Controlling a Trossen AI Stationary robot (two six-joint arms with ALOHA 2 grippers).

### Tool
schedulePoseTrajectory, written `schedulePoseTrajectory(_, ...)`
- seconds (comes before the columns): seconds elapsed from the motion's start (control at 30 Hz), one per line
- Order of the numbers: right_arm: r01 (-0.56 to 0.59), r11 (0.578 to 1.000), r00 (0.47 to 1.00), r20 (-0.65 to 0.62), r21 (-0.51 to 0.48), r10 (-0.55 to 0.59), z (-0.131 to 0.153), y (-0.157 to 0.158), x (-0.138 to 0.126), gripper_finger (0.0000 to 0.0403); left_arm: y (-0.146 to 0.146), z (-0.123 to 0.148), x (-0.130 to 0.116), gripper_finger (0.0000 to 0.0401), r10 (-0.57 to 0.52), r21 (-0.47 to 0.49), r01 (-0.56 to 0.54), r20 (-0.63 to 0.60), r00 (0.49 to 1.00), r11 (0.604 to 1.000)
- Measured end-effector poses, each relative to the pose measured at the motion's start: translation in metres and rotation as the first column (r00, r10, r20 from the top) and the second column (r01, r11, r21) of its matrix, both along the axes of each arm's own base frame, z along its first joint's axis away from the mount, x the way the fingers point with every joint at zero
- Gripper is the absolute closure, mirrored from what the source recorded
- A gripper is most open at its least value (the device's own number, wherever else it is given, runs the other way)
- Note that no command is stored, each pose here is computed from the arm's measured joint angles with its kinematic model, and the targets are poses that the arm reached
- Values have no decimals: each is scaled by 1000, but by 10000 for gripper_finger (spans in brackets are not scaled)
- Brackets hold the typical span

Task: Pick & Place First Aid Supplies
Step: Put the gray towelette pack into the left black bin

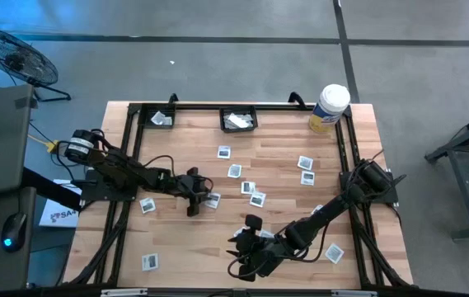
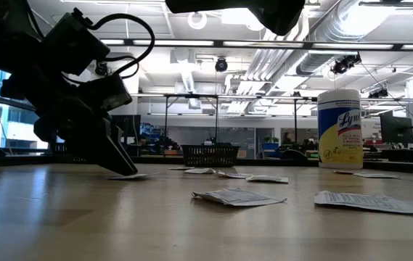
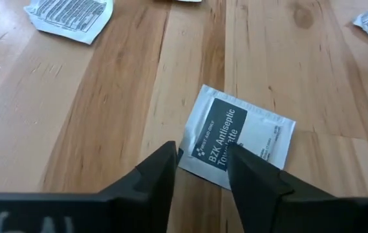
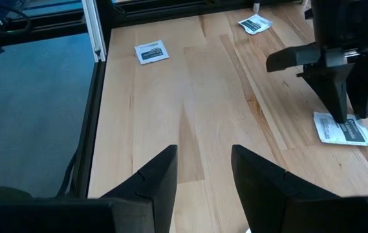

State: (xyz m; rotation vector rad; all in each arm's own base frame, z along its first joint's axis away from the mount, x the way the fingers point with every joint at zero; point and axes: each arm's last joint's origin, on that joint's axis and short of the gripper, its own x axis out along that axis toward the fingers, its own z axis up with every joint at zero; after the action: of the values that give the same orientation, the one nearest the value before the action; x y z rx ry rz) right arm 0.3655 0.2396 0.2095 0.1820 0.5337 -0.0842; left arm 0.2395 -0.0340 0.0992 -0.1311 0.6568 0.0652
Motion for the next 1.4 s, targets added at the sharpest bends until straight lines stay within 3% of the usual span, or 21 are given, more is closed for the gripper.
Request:
schedulePoseTrajectory(0.4,-1,1000,1000,0,1,1,0,0,0,263,2,-2,-2,395,65,7,-65,-26,998,998)
schedulePoseTrajectory(0.77,-3,1000,1000,-1,2,3,0,0,0,263,4,16,-7,400,124,-13,-124,25,992,992)
schedulePoseTrajectory(0.9,-3,1000,1000,-1,2,3,0,0,0,263,9,36,-20,400,208,54,-210,33,978,976)
schedulePoseTrajectory(0.97,-3,1000,1000,-1,2,3,0,0,0,263,19,47,-29,400,298,84,-300,36,954,950)
schedulePoseTrajectory(1.07,-3,1000,1000,-1,2,3,0,0,0,263,43,62,-48,401,468,122,-468,36,883,875)
schedulePoseTrajectory(1.13,-3,1000,1000,-1,2,3,0,0,0,263,62,72,-61,401,585,143,-587,58,809,797)
schedulePoseTrajectory(1.2,-3,1000,1000,-1,2,3,0,0,0,263,82,80,-74,401,709,157,-716,105,697,680)
schedulePoseTrajectory(1.33,3,1000,1000,2,-1,-3,0,0,0,263,119,89,-97,401,878,222,-888,182,444,403)
schedulePoseTrajectory(1.4,4,1000,1000,4,0,-4,0,0,0,263,136,90,-105,401,907,254,-910,185,379,328)
